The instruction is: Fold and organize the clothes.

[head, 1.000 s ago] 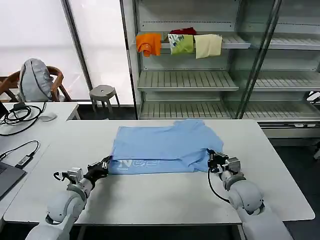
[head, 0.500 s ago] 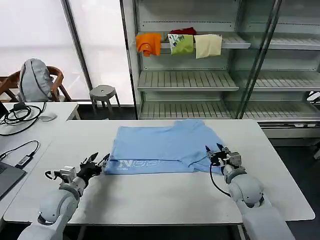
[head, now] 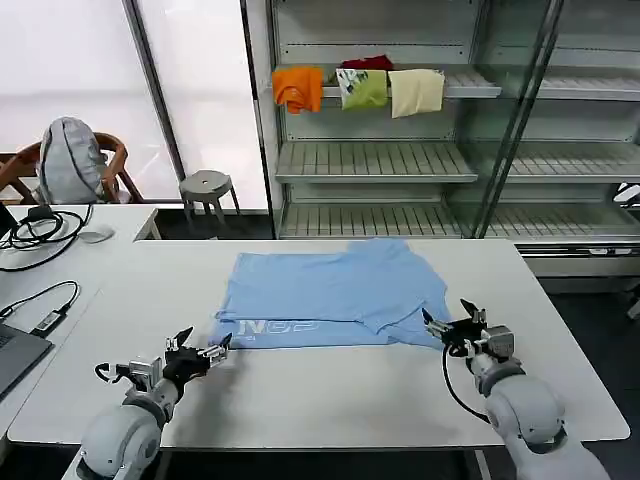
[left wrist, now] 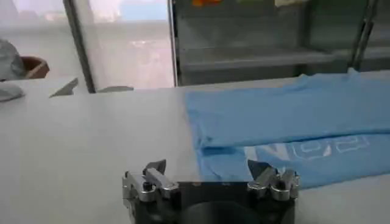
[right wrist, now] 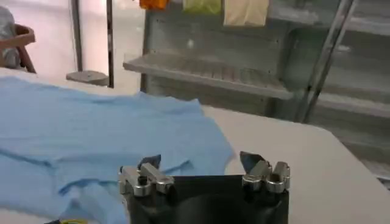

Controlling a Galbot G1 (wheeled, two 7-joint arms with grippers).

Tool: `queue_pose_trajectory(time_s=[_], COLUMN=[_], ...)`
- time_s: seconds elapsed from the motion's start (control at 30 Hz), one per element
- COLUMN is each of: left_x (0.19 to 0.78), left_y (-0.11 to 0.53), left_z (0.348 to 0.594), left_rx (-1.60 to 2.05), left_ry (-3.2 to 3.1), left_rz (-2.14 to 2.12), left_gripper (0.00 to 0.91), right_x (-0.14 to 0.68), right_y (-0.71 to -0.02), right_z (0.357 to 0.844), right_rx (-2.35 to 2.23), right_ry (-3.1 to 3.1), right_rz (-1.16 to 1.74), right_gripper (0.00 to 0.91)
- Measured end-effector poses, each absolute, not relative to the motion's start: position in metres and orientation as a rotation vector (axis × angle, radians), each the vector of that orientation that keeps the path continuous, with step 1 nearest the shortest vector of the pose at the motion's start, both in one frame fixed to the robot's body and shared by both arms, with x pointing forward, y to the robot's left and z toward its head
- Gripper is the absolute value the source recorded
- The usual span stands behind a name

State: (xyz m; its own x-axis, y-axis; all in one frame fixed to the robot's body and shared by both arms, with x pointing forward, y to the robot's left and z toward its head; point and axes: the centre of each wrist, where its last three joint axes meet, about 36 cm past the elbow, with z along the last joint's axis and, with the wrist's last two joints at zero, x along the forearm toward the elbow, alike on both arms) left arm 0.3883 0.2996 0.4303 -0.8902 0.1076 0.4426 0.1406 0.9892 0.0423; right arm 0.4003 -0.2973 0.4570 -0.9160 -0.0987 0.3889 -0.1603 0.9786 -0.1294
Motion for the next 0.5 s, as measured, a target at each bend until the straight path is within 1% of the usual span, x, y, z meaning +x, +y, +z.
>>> queue_pose_trajectory(time_s=[0.03,0.07,0.1,0.13,0.17,0.2,0.5], left_x=[0.388,0.388,0.388,0.388,0.387,0.387,0.387], left_y=[0.3,0.3,0.3,0.3,0.299,0.298,0.295], left_z=[0.43,0.428,0.427,0.426,0.424,0.422,0.419], left_rx=[-0.17,-0.162,-0.156,-0.151,-0.148,-0.147,-0.145], left_ry=[-2.675,-2.669,-2.663,-2.657,-2.65,-2.645,-2.633], left_rz=[-0.104,-0.108,-0.113,-0.117,-0.12,-0.121,-0.127], left_gripper=[0.907,0.867,0.202,0.02,0.02,0.01,0.02], right_x=[0.398,0.395,0.394,0.392,0.391,0.391,0.39], right_y=[-0.298,-0.298,-0.299,-0.299,-0.299,-0.299,-0.301], right_z=[0.456,0.454,0.452,0.451,0.45,0.449,0.437], right_rx=[0.188,0.19,0.194,0.199,0.201,0.204,0.22], right_ry=[-2.729,-2.721,-2.714,-2.708,-2.704,-2.7,-2.659], right_rz=[0.22,0.215,0.207,0.2,0.194,0.187,0.143], right_gripper=[0.907,0.897,0.474,0.04,0.0,0.0,0.0])
